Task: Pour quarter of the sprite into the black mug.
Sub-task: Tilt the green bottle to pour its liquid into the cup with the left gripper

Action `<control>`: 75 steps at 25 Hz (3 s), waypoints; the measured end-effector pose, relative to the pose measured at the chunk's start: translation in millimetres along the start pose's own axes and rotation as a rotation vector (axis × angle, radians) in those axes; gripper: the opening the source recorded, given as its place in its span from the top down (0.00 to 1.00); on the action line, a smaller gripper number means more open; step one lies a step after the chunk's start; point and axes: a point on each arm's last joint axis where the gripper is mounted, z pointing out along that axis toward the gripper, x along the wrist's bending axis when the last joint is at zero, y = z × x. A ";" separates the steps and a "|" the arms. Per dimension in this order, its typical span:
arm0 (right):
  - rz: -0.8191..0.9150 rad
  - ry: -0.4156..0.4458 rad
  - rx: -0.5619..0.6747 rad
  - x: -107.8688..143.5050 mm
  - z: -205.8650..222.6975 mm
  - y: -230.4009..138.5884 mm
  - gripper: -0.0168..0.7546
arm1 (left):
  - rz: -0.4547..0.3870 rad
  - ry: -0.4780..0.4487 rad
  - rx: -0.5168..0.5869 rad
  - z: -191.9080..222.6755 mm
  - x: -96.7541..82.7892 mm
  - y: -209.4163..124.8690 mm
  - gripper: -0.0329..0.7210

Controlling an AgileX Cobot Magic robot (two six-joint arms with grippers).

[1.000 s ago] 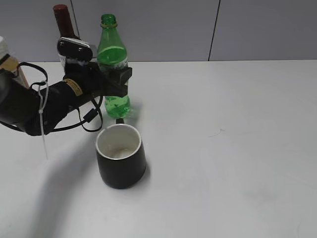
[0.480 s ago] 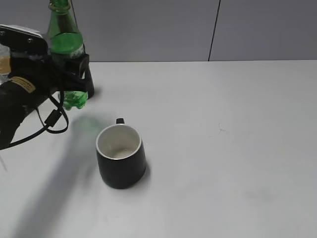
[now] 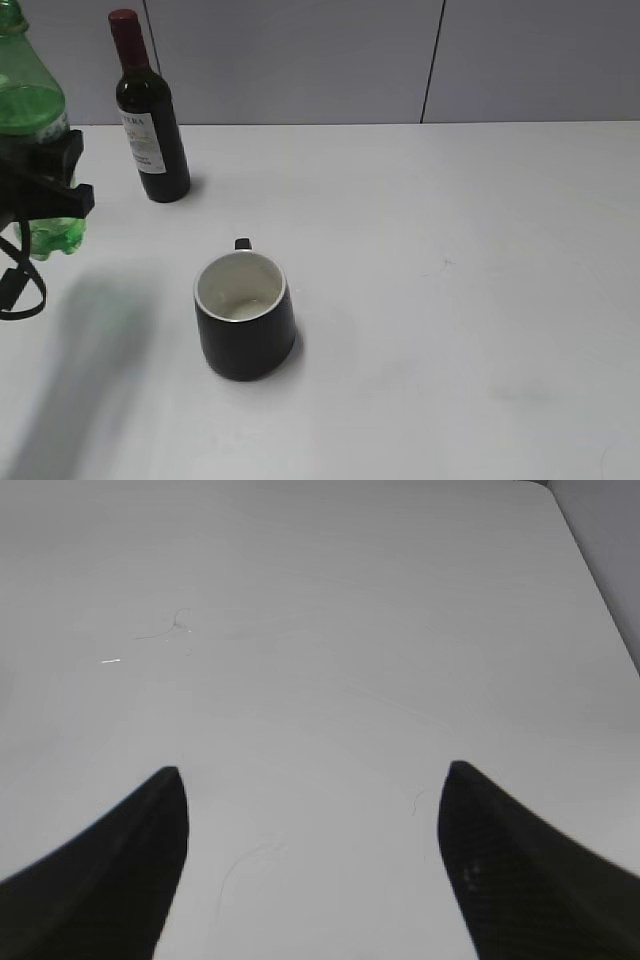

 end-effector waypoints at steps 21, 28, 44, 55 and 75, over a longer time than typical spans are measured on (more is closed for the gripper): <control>0.001 0.000 0.000 0.0 0.0 0.0 0.21 | 0.442 0.040 0.091 -35.4 -8.0 9.3 0.38; 0.000 0.000 0.000 0.0 0.0 0.0 0.21 | 0.574 0.078 0.130 -40.5 -10.8 7.7 0.38; 0.000 0.000 0.000 0.0 0.0 0.0 0.21 | 0.780 0.055 0.152 -44.2 -15.1 -15.3 0.38; 0.000 0.000 0.000 0.0 0.0 0.0 0.21 | 0.836 0.063 0.128 -37.6 -19.2 -7.7 0.38; 0.001 0.000 0.000 0.0 0.0 0.0 0.21 | 0.995 0.054 0.159 -36.7 -19.0 -9.0 0.38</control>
